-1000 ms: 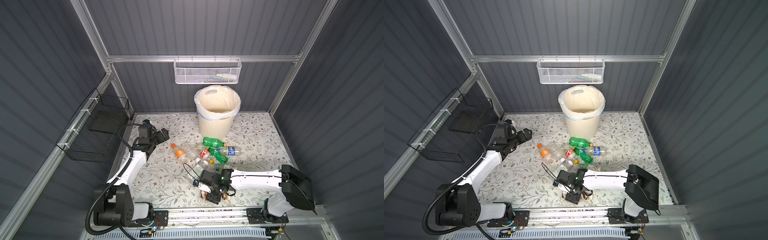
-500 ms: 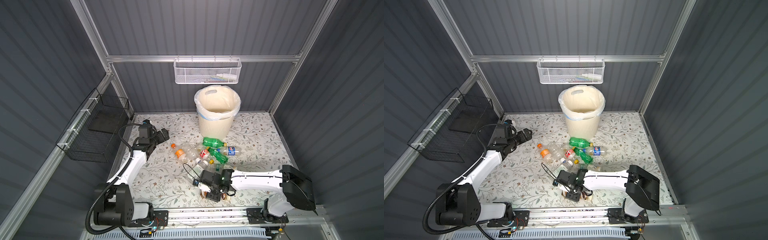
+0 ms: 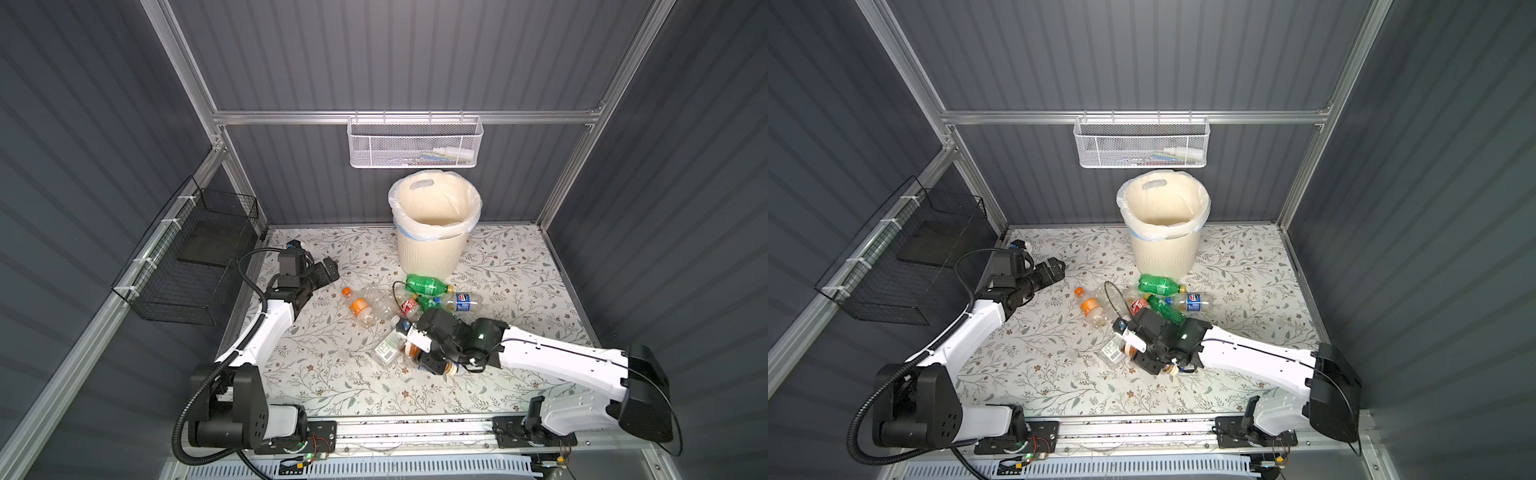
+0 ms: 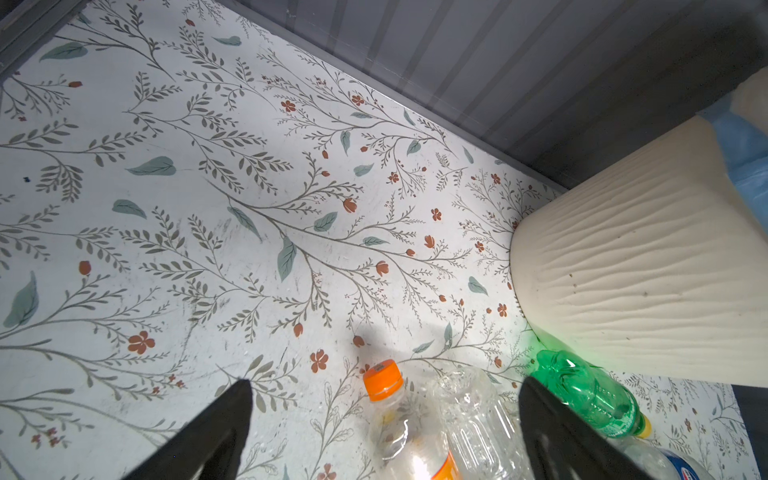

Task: Throw the plastic bottles in the bin
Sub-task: 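Close the right gripper on the brown Nescafe bottle and lift it, then carry the brown bottle over the bin and release it with the right gripper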

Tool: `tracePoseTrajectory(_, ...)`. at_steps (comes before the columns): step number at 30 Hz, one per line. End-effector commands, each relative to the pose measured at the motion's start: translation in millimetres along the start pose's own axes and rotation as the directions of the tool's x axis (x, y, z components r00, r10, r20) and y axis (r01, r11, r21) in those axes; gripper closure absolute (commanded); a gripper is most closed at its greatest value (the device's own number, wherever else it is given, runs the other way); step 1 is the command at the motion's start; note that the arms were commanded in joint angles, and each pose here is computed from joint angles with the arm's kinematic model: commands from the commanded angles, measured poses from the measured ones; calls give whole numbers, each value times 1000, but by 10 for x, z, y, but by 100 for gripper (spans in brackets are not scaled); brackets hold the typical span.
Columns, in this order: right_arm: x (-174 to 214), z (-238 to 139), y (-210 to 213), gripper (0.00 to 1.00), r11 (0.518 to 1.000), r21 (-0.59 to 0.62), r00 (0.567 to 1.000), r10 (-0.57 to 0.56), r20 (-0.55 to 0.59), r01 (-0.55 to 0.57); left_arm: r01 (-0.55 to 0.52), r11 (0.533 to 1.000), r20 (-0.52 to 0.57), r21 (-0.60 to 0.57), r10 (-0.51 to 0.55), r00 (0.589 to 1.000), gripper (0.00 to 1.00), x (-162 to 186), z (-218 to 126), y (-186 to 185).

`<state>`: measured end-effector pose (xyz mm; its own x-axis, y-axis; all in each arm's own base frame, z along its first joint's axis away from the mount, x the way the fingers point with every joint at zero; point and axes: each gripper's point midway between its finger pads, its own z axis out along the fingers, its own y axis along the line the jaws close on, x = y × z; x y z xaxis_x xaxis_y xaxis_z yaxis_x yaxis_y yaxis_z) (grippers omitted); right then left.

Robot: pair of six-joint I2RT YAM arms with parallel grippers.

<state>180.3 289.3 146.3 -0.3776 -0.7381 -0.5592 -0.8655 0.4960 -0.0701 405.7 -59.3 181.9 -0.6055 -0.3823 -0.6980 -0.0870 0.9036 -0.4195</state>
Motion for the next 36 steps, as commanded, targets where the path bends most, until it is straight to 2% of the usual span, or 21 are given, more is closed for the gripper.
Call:
tracePoseTrajectory(1, -335, -270, -288, 50, 990, 34, 976, 125, 179, -134, 11, 1000, -12, 13, -11, 1000, 1, 30, 3, 1)
tracePoseTrajectory(4, -455, -476, -567, 50, 968, 71, 931, 207, 301, -239, 12, 1000, -20, 17, -12, 1000, 0, 49, 8, -3)
tracePoseTrajectory(6, -543, -628, -767, 50, 947, 92, 883, 250, 397, -309, 13, 1000, -27, 20, -12, 1000, 1, 65, 13, -6)
tracePoseTrajectory(11, -582, -1115, -1264, 51, 865, 123, 716, 315, 624, -487, 26, 998, -41, 48, -24, 999, 1, 137, 25, -30)
tracePoseTrajectory(17, -469, -1715, -1713, 51, 765, 160, 521, 254, 815, -624, 16, 997, -46, 80, -13, 999, 2, 235, -31, -59)
tracePoseTrajectory(20, -418, -1996, -1855, 51, 732, 167, 442, 200, 875, -661, -1, 996, -54, 92, 6, 999, 2, 310, -66, -93)
tracePoseTrajectory(26, -516, -2581, -1949, 50, 719, 207, 335, 39, 941, -664, -40, 996, -85, 82, 47, 995, 3, 518, -117, -156)
tracePoseTrajectory(30, -706, -2961, -1928, 51, 738, 238, 281, -68, 957, -631, -62, 995, -105, 81, 70, 992, 3, 649, -153, -234)
tracePoseTrajectory(33, -978, -3264, -1936, 50, 766, 255, 233, -142, 962, -589, -77, 994, -118, 77, 86, 989, 3, 751, -180, -295)
tracePoseTrajectory(36, -1357, -3457, -2079, 50, 795, 250, 198, -166, 966, -552, -60, 995, -123, 79, 70, 990, 3, 844, -203, -313)
